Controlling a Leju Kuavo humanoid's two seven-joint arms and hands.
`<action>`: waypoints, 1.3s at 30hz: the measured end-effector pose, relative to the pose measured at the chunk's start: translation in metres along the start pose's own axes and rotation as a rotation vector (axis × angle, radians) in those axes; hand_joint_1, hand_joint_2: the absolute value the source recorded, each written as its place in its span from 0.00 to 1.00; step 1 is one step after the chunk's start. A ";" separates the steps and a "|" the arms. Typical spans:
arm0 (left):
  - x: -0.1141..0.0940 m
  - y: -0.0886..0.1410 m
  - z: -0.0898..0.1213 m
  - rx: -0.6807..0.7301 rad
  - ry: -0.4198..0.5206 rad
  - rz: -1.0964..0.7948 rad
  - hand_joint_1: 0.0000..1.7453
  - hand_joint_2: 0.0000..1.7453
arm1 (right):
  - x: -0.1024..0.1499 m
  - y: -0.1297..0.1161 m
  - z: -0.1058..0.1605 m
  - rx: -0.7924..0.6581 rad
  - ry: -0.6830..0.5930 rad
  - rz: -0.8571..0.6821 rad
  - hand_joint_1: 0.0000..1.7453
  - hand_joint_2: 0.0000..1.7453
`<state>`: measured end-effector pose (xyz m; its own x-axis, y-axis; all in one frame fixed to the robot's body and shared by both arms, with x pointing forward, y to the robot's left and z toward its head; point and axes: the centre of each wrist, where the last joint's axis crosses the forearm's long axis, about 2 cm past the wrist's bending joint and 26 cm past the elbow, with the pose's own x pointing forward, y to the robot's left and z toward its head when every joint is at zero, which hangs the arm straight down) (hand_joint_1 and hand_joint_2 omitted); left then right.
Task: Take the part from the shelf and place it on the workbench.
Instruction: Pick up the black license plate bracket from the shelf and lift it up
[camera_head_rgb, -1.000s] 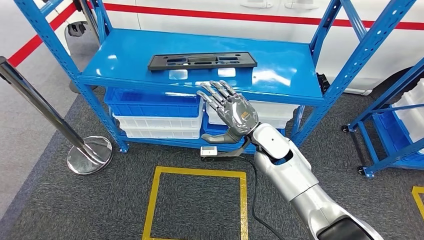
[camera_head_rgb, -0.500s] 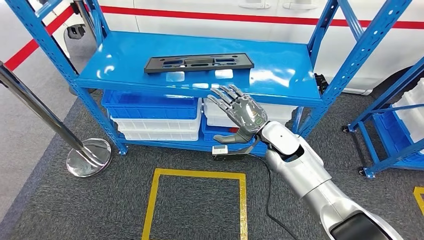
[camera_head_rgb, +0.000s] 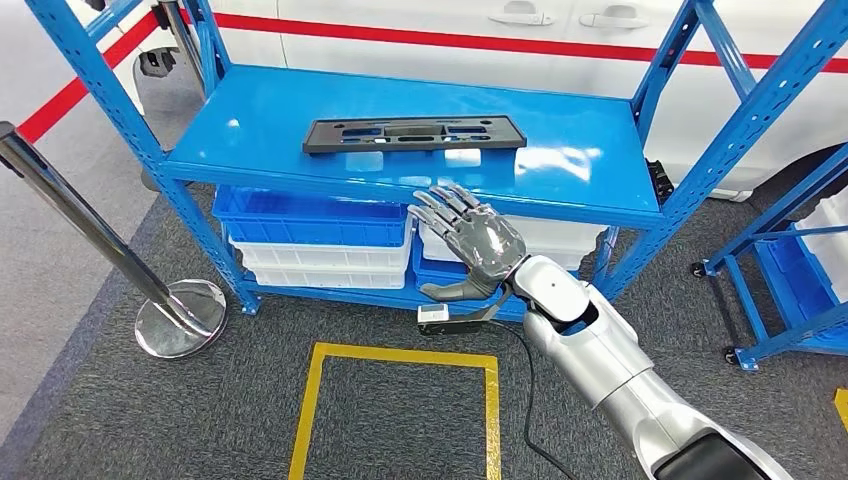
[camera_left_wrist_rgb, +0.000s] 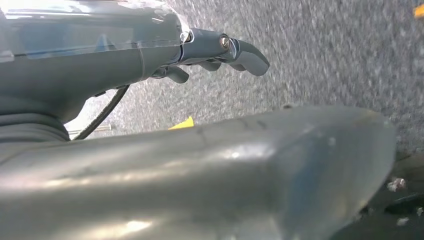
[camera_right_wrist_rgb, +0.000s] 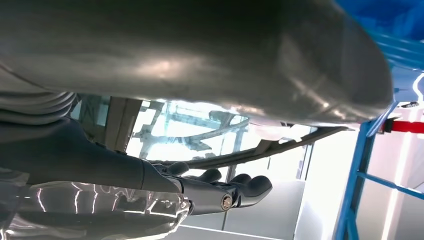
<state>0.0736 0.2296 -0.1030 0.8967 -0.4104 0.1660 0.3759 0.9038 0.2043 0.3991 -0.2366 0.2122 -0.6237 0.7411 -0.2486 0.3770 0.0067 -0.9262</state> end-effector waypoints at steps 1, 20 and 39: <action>0.000 -0.001 0.000 0.002 0.000 0.001 0.00 0.00 | -0.001 -0.001 -0.001 0.000 -0.001 0.002 0.00 0.00; -0.003 0.000 0.000 0.013 -0.001 0.026 0.00 0.00 | -0.004 0.003 0.002 0.013 -0.009 0.010 0.00 0.00; -0.004 -0.002 0.000 0.007 0.001 0.028 0.00 0.00 | -0.007 0.009 0.005 0.030 -0.015 0.006 0.00 0.00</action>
<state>0.0692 0.2297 -0.1037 0.9073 -0.3844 0.1706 0.3487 0.9143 0.2060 0.4030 -0.2453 0.2044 -0.6319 0.7308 -0.2582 0.3599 -0.0184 -0.9328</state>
